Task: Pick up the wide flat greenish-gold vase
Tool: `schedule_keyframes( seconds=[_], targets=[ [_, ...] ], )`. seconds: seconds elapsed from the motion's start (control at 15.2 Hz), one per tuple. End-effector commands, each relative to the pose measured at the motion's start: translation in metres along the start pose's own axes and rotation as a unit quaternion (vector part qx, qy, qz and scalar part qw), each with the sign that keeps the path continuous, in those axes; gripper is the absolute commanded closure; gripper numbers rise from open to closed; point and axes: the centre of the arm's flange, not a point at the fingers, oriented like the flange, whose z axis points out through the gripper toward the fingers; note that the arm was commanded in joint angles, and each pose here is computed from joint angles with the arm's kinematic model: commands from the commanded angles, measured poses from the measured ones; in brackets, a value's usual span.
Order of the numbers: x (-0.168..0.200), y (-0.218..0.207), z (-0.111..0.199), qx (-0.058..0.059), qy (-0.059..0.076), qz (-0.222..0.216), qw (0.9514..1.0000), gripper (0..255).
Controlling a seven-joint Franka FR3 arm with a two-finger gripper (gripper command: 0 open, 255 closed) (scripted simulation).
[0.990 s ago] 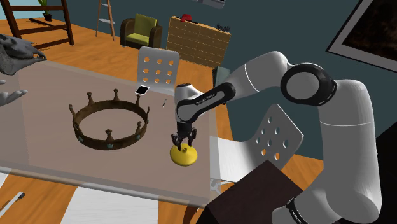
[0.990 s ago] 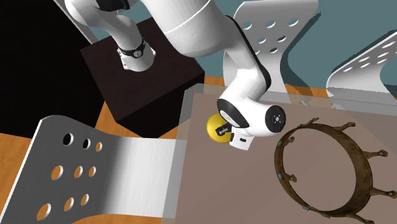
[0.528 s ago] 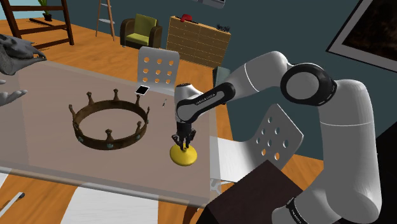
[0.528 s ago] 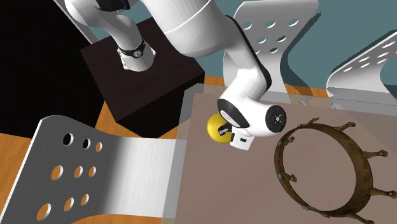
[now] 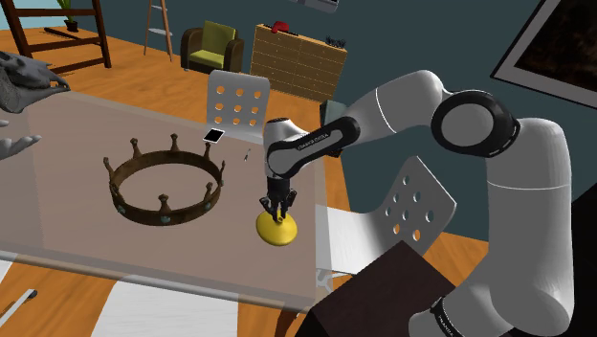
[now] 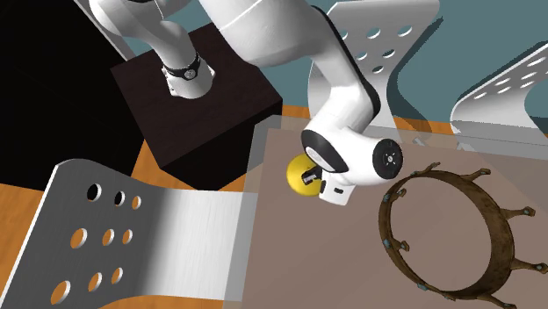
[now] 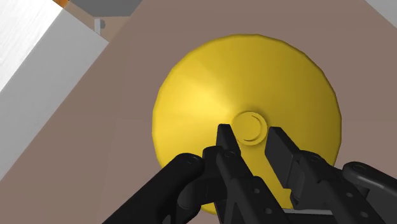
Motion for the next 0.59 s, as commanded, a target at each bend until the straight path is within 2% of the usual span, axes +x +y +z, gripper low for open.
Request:
schedule_keyframes(
  seconds=[0.0,0.53],
  targets=[
    [-0.002,0.002,-0.009,0.000,0.000,0.000,1.0000,255],
    [-0.013,0.005,-0.050,0.000,0.000,0.000,1.0000,255]
  ],
)
